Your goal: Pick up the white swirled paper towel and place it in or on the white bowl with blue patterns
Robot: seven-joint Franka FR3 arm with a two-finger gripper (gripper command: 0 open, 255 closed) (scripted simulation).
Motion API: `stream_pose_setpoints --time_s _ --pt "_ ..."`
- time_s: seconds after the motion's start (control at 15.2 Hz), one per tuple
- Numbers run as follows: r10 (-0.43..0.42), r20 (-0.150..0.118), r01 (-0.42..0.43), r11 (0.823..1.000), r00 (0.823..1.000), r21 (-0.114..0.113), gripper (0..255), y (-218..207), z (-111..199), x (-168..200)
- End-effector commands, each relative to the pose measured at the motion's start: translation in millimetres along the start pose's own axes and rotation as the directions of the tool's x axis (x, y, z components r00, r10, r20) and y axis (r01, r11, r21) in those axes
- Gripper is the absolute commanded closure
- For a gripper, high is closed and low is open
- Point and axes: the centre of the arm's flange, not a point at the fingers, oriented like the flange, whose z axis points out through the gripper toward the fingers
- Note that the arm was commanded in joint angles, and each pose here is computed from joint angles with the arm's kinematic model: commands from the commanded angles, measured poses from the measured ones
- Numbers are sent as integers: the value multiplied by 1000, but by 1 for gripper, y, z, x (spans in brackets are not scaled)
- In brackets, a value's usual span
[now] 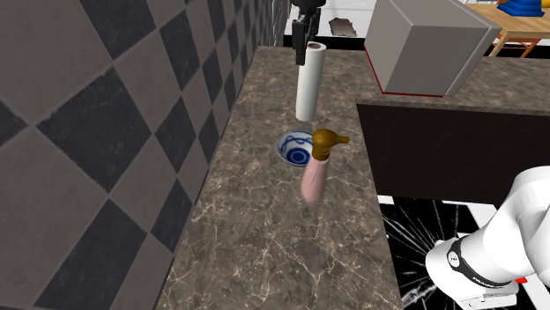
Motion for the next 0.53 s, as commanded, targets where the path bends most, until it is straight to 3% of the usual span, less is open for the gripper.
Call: stream_pose_setpoints --time_s 0.0,0.46 --pt "-1 0 1 1000 1000 0 255 1 9 -1" --pt "-1 0 1 1000 1000 0 255 3 46 1"
